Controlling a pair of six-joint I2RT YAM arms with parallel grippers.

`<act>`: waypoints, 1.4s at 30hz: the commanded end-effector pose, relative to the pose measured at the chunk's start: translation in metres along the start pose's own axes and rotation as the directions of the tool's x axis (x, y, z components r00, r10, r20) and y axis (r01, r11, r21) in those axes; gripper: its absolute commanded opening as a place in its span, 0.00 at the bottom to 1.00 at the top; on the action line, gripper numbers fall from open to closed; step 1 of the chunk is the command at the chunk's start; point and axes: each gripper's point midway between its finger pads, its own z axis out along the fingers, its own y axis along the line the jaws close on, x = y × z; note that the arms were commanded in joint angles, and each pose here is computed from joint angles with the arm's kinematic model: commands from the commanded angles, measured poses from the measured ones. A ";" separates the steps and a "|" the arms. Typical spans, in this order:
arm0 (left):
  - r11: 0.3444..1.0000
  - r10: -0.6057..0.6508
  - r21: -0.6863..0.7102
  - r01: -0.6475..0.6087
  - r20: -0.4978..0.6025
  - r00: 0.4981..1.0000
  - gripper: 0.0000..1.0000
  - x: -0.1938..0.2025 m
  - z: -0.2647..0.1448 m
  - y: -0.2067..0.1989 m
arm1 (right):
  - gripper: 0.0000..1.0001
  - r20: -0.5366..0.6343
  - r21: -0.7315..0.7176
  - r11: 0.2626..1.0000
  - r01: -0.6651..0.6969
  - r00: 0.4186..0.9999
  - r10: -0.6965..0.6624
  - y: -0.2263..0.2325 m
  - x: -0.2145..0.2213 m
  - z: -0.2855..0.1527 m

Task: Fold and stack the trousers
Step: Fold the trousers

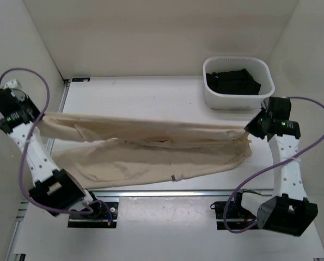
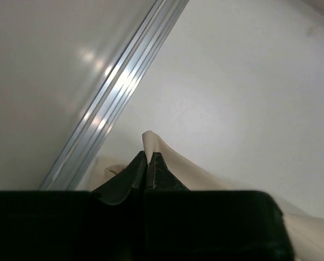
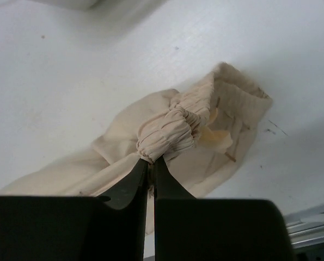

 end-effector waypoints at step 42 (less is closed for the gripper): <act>0.885 -0.270 -0.465 0.024 -0.470 0.841 0.92 0.307 -0.107 0.078 | 0.00 -0.085 0.046 0.992 -0.117 0.989 0.121 -0.052 0.063 0.016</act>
